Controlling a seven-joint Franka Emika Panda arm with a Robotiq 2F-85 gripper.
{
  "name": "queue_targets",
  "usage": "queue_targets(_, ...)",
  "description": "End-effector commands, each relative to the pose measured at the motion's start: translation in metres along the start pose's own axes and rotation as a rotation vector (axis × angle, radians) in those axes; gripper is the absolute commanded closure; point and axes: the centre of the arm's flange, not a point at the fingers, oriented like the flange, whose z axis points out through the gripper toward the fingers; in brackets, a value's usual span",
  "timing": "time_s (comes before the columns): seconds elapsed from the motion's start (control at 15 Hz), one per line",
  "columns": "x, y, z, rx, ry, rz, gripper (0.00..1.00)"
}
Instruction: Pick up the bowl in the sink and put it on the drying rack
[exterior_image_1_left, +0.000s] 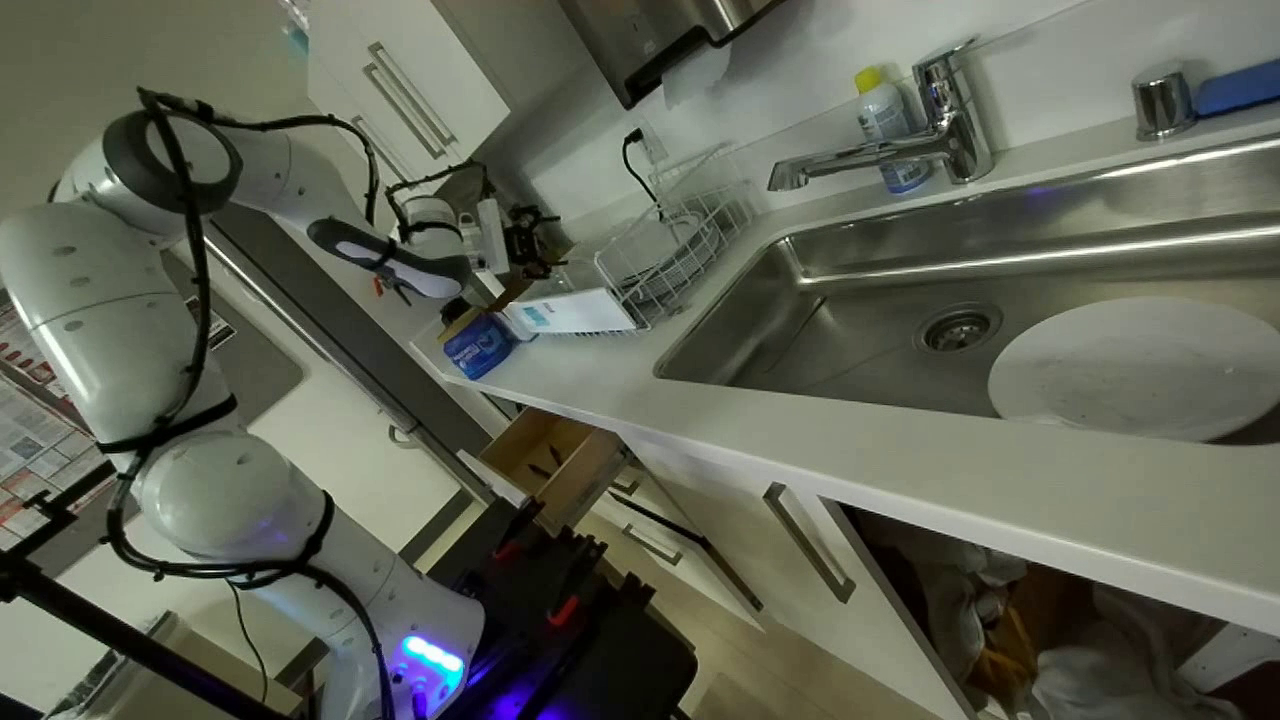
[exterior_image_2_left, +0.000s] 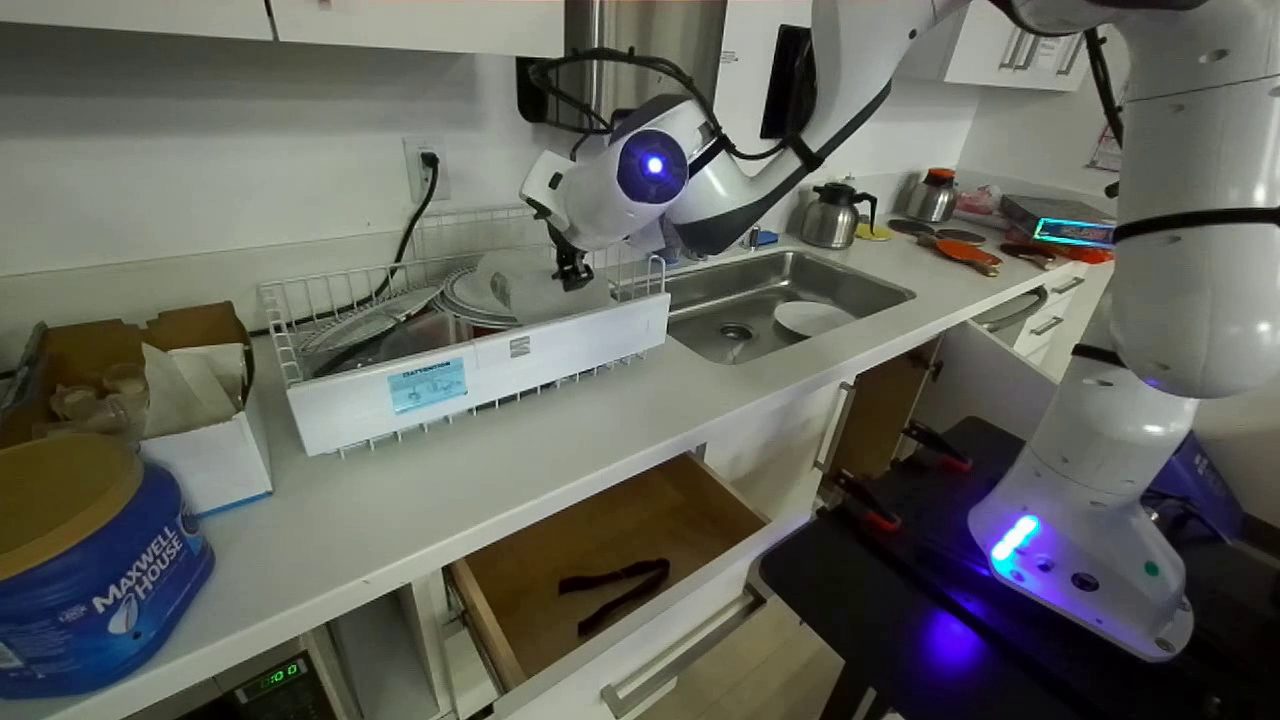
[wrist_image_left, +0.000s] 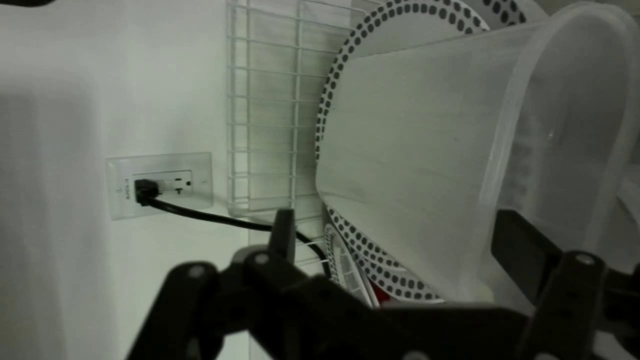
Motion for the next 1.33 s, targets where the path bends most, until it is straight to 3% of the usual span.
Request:
queue_targets(0.0,-0.017,0.008,-0.019,0.112,0.045,-0.043,0.00)
queue_targets(0.33,-0.023,0.015,-0.037,0.238,0.120,-0.095,0.00)
queue_targets(0.67,-0.057,0.019,-0.082,0.290,0.167,-0.091,0.00)
queue_targets(1.27,-0.163,0.039,-0.171,0.132,0.158,0.119,0.00)
